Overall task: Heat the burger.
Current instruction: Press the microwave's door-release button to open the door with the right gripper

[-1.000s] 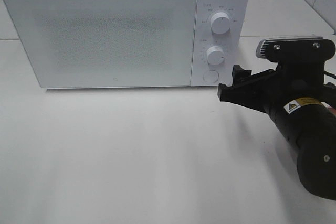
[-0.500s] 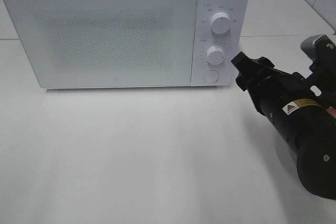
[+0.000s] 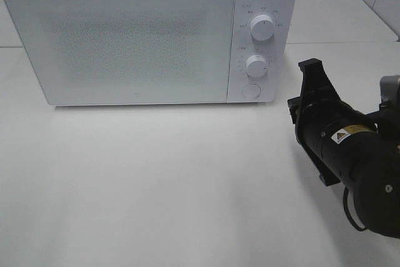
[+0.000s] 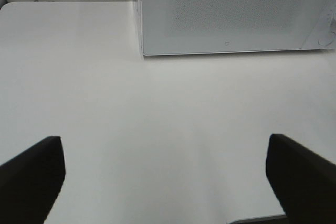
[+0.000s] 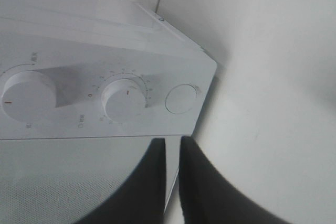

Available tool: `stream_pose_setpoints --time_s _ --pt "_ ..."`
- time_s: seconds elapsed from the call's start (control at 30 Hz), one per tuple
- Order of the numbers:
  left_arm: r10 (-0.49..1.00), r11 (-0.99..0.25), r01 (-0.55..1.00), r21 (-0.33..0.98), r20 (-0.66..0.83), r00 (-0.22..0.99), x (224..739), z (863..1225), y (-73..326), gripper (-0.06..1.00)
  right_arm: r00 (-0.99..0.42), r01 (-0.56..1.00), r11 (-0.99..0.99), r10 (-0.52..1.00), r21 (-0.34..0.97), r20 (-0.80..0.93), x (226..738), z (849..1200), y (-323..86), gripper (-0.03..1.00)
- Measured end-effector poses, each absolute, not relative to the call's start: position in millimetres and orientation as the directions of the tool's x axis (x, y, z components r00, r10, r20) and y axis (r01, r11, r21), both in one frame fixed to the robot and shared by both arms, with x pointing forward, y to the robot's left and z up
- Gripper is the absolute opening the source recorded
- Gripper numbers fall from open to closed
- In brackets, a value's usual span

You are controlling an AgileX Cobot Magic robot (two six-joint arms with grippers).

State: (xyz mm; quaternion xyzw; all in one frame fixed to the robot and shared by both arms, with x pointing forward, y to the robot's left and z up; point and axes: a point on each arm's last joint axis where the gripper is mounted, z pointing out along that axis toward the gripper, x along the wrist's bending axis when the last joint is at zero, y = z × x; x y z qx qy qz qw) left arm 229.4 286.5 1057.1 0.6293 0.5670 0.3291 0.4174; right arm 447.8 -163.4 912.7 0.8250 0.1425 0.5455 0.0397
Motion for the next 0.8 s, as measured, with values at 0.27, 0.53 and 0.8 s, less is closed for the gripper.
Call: stream_pose_setpoints --time_s 0.27,0.53,0.8 --pt "0.988 -0.009 0.439 0.899 -0.059 0.14 229.4 1057.1 286.5 0.96 0.422 0.203 -0.978 0.129 0.045 0.898 445.2 909.1 -156.7 0.01" --pt "0.988 -0.009 0.439 0.899 -0.059 0.14 229.4 1057.1 286.5 0.96 0.464 0.195 -0.981 0.085 -0.008 0.882 445.5 895.1 -153.5 0.01" --pt "0.988 -0.009 0.439 0.899 -0.059 0.14 229.4 1057.1 286.5 0.96 0.444 0.219 -0.976 0.098 -0.002 0.89 455.6 888.8 -143.3 0.01"
